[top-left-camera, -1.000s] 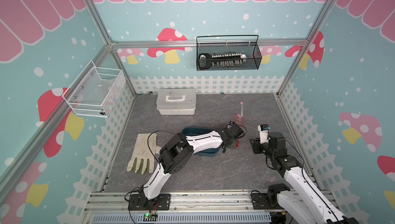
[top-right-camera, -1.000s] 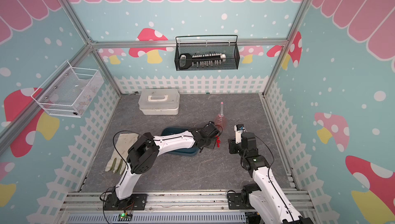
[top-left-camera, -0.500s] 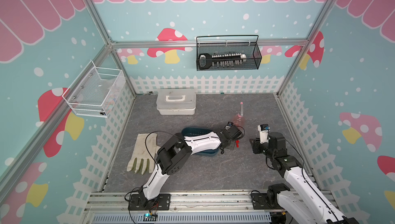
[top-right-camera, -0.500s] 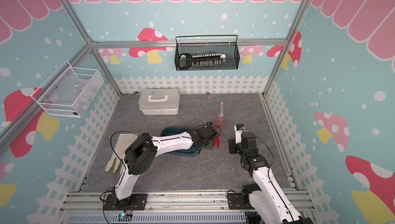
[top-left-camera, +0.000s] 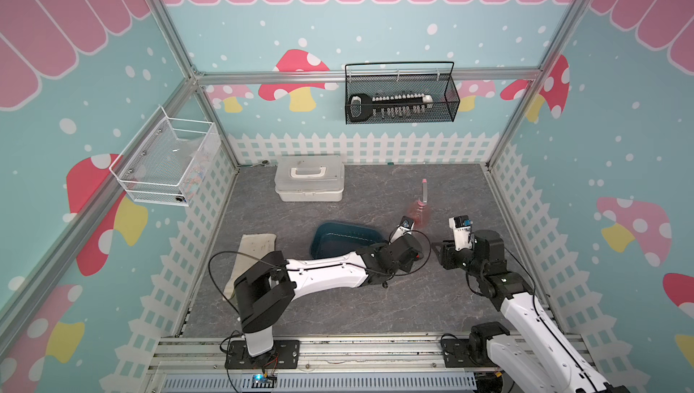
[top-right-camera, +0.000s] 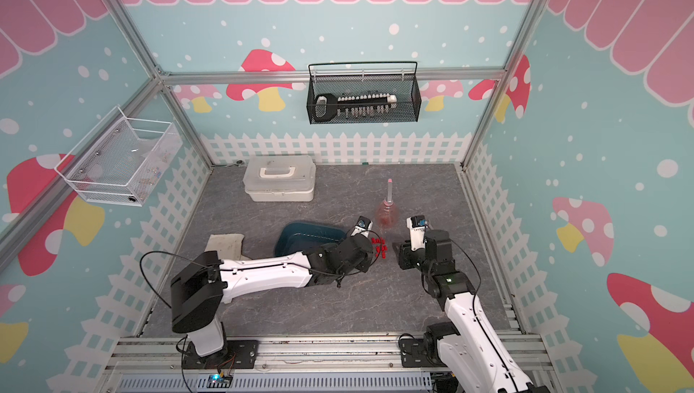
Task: Take the screw protection sleeves out of the storage box
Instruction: Adjust the storage box at the center of the board.
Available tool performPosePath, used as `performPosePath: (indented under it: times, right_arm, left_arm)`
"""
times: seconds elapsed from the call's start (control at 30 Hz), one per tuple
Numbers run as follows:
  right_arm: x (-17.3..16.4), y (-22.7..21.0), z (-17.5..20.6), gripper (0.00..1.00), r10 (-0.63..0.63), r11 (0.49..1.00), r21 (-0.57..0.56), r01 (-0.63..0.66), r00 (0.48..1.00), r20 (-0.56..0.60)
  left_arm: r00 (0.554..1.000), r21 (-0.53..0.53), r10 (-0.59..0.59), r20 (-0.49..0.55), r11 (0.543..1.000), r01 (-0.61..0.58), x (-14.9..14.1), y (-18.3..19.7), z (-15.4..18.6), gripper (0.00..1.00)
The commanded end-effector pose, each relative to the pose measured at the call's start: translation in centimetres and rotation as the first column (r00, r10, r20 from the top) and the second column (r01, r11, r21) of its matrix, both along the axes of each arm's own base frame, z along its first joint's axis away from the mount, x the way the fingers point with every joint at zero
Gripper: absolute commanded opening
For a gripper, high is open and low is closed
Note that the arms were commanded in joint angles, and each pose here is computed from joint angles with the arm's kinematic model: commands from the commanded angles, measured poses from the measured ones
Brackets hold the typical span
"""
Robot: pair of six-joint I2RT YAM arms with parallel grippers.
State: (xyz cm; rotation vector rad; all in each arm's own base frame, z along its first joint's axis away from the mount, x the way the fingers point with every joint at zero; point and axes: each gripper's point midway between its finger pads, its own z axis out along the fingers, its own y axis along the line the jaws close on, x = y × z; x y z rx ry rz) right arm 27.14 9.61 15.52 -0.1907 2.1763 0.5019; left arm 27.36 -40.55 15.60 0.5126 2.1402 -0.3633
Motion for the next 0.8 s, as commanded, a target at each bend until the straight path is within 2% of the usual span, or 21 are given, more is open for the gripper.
performPosePath:
  times: [0.0,0.17,0.23,0.33,0.4,0.57,0.7,0.77]
  right_arm:
    - [-0.4,2.4,2.4,0.56,0.101,0.989,0.105,-0.100,0.995,0.000]
    - [-0.9,5.8,2.6,0.65,0.187,0.973,0.141,-0.181,0.982,-0.032]
    - [-1.1,7.8,2.2,0.67,0.237,0.964,0.135,-0.228,0.970,-0.058]
    - [-1.4,10.8,0.6,0.66,0.293,0.954,0.105,-0.282,0.949,-0.114]
    - [-1.3,12.3,-0.1,0.67,0.303,0.952,0.081,-0.296,0.946,-0.111]
    - [0.0,14.6,-1.6,0.67,0.323,0.946,0.044,-0.320,0.930,-0.177]
    - [0.8,16.4,-3.1,0.53,0.339,0.940,0.035,-0.340,0.912,-0.233]
    - [1.1,16.7,-3.6,0.52,0.325,0.943,0.011,-0.333,0.915,-0.240]
  left_arm:
    - [0.978,-0.059,0.148,0.149,0.988,-0.140,1.3,4.1,3.8,0.22]
    - [0.937,-0.234,0.326,0.127,0.928,-0.291,1.2,13.3,5.2,0.23]
    - [0.912,-0.277,0.398,0.095,0.891,-0.360,1.5,17.5,4.3,0.24]
    - [0.874,-0.346,0.486,-0.012,0.818,-0.460,1.8,22.7,2.1,0.25]
    - [0.851,-0.397,0.517,-0.086,0.766,-0.505,2.0,25.4,1.0,0.26]
    - [0.809,-0.445,0.555,-0.192,0.685,-0.576,2.4,29.1,-1.0,0.25]
    - [0.772,-0.508,0.537,-0.339,0.587,-0.631,3.5,31.0,-3.7,0.25]
    - [0.766,-0.523,0.512,-0.388,0.562,-0.641,3.9,31.3,-4.7,0.25]
